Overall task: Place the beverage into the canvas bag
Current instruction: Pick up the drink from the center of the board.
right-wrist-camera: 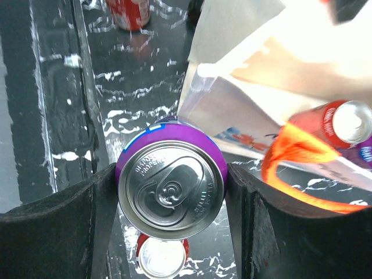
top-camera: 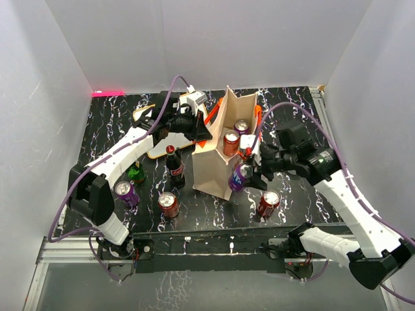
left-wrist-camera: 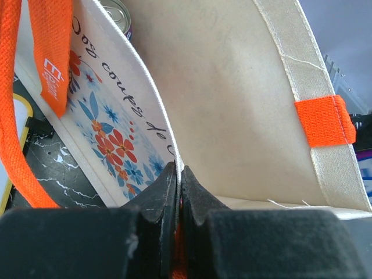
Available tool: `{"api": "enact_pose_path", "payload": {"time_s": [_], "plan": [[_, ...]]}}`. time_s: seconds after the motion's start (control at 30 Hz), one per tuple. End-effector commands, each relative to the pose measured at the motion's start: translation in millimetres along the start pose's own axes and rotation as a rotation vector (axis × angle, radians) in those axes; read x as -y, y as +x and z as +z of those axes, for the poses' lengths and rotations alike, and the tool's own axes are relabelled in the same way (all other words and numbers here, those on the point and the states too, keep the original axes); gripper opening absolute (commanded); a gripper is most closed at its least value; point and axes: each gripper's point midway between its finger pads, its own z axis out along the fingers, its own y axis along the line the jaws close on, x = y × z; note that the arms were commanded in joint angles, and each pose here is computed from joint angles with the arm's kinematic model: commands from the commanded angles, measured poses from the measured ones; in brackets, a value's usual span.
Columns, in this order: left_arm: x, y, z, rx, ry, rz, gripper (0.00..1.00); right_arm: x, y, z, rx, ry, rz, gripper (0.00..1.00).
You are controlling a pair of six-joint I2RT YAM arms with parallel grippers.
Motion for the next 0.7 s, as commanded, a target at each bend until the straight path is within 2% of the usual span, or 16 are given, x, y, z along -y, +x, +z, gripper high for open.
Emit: {"api": "enact_pose_path", "payload": {"time_s": [0.0,0.2,0.47,0.67], "plan": [[12,0,-3,-0.027,0.057,0.010,0.00,-3,-71,-41,0.189,-0.004,-0.107,0.08],[13,-3,-3,-0.022,0.056,0.021,0.00,12,-123,-79,0.279,0.094,-0.146,0.08],[15,-4,-7,-0.016,0.055,0.034,0.00,48,-181,-107,0.380,0.231,-0.126,0.08],[16,-5,-11,-0.006,0.044,0.050,0.00,94,-192,-109,0.384,0.396,-0.082,0.08]]}}
